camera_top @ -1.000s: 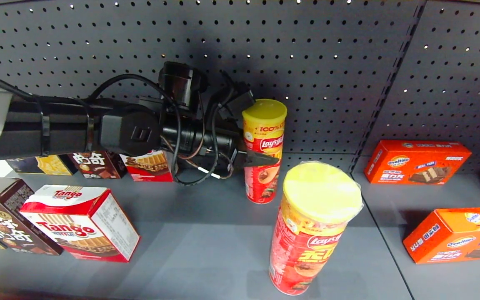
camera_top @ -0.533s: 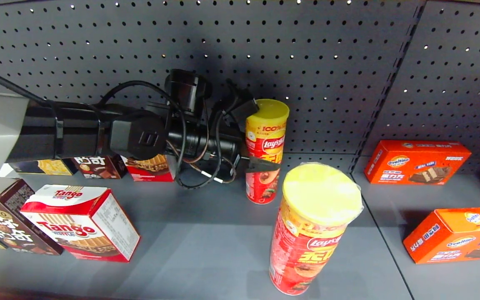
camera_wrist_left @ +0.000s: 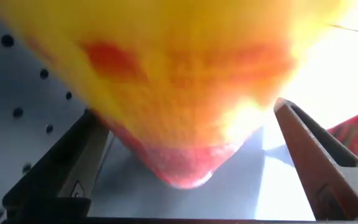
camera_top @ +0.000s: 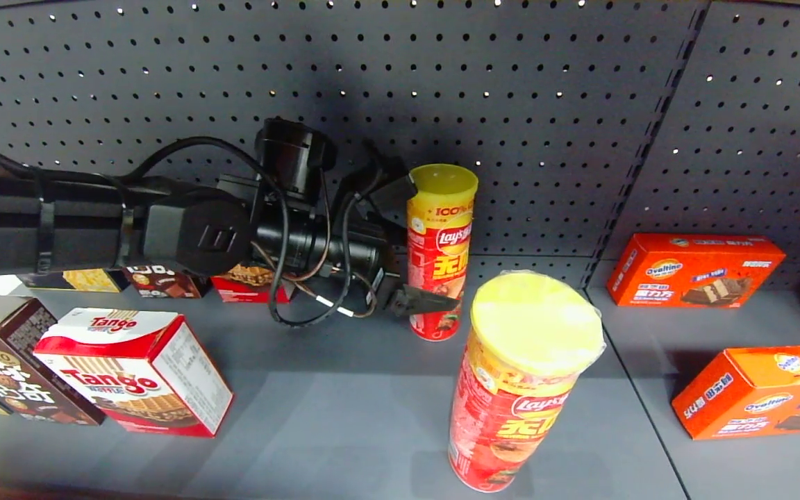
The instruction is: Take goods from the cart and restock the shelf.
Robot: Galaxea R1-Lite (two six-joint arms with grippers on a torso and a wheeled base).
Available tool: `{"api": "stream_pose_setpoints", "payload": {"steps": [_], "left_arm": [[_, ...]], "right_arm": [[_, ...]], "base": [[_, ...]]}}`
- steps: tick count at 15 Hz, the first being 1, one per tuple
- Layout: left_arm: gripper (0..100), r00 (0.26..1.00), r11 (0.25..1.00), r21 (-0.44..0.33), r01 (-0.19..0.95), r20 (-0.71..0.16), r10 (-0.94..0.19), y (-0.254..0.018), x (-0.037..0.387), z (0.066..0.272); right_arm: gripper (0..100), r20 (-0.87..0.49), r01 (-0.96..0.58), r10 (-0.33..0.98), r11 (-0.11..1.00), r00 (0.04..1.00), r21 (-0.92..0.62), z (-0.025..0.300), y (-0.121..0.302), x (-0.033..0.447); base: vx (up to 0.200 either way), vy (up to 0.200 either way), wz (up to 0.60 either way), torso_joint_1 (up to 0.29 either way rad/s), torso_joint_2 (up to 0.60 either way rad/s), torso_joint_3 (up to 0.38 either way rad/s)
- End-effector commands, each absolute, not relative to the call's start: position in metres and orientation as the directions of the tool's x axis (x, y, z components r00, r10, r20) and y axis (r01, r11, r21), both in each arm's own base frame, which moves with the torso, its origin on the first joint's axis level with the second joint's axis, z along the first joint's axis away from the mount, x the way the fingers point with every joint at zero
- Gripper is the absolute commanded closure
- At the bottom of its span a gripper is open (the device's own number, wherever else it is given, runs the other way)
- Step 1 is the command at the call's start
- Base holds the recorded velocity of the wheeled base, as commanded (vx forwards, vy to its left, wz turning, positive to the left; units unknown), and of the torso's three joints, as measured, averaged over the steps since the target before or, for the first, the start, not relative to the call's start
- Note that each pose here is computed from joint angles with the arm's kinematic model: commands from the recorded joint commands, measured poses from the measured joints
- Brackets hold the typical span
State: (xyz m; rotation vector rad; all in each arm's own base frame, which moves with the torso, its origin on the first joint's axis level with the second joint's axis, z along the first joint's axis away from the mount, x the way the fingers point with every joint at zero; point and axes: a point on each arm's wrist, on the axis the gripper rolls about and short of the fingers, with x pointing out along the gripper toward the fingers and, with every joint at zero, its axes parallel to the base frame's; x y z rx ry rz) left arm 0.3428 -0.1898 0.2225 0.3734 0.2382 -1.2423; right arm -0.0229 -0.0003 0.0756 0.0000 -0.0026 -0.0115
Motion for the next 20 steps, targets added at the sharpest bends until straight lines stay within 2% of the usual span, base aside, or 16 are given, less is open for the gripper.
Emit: {"api": "stream_pose_setpoints", "payload": {"steps": [1,3,6,10,14,20], "left_arm": [[0,0.339,0.297,0.165,0.940,-0.378,-0.862,-0.176,0.325,0.232],[0,0.358,0.322,0.155,0.934,-0.396,-0.846,-0.166,0.319,0.229],[0,0.470,0.429,0.196,0.882,-0.442,-0.764,-0.162,0.316,0.226],[0,0.568,0.514,0.245,0.822,-0.397,-0.721,-0.170,0.317,0.229],[0,0.609,0.556,0.252,0.792,-0.387,-0.693,-0.174,0.321,0.225],[0,0.626,0.575,0.254,0.778,-0.392,-0.674,-0.168,0.323,0.221]], "right_arm": [[0,0.002,0.011,-0.011,1.000,1.000,0.000,0.076,0.000,-0.023],[0,0.002,0.011,-0.011,1.000,1.000,0.000,0.076,0.000,-0.023],[0,0.002,0.011,-0.011,1.000,1.000,0.000,0.076,0.000,-0.023],[0,0.002,0.011,-0.011,1.000,1.000,0.000,0.076,0.000,-0.023],[0,0.002,0.011,-0.011,1.000,1.000,0.000,0.076,0.000,-0.023],[0,0.002,0.011,-0.011,1.000,1.000,0.000,0.076,0.000,-0.023]], "base": [[0.000,0.000,0.00,0.000,0.00,0.000],[0.000,0.000,0.00,0.000,0.00,0.000],[0.000,0.000,0.00,0.000,0.00,0.000],[0.000,0.000,0.00,0.000,0.00,0.000],[0.000,0.000,0.00,0.000,0.00,0.000],[0.000,0.000,0.00,0.000,0.00,0.000]]}}
